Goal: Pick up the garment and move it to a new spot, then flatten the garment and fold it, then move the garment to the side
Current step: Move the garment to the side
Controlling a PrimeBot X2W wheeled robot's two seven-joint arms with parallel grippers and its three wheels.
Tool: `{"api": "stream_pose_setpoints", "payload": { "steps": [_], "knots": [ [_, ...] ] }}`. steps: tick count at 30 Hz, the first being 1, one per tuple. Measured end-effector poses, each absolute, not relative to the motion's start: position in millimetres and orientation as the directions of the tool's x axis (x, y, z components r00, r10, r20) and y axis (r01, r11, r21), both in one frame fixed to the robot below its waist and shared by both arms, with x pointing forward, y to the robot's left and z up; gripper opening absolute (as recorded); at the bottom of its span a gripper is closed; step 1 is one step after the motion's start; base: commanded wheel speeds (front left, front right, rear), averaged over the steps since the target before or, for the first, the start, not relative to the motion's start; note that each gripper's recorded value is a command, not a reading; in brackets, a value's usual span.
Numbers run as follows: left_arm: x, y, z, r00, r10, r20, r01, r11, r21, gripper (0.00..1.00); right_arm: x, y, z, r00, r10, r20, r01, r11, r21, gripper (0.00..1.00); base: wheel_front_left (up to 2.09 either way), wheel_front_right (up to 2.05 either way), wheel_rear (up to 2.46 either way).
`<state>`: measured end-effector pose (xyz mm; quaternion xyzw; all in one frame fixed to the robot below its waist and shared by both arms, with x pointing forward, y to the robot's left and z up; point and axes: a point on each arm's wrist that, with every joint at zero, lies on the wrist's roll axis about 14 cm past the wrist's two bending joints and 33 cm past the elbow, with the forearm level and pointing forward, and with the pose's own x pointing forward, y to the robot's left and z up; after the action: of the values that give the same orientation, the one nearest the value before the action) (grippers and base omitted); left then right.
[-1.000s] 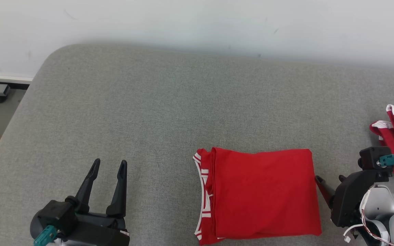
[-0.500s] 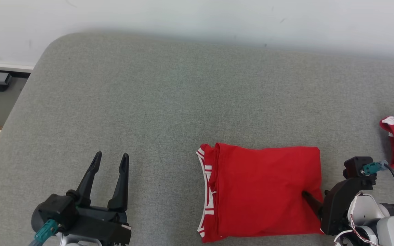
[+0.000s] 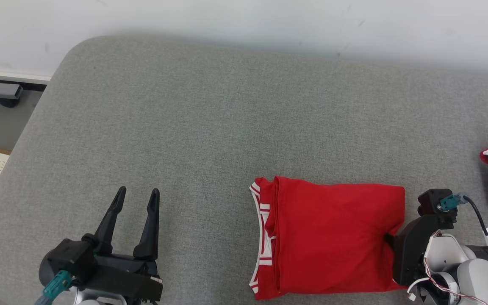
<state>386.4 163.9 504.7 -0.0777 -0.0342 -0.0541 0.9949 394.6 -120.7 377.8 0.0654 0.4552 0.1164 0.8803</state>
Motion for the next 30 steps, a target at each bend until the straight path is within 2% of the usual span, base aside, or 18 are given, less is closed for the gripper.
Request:
{"api": "stream_pose_setpoints", "payload": {
  "steps": [13,30],
  "knots": [
    [390.0,160.9,507.0,0.990,-0.110,0.085,0.122,0.981,-0.153,1.00,409.0,-121.2,397.6,0.633,0.243,-0.735,-0.177,0.970,0.168,0.00,0.00,0.00,0.00],
    [412.9,112.2,505.3,0.963,-0.253,0.094,0.265,0.951,-0.157,1.00,455.1,-159.2,468.6,0.806,0.118,-0.580,-0.124,0.992,0.029,0.00,0.00,0.00,0.00]
  ]
}}
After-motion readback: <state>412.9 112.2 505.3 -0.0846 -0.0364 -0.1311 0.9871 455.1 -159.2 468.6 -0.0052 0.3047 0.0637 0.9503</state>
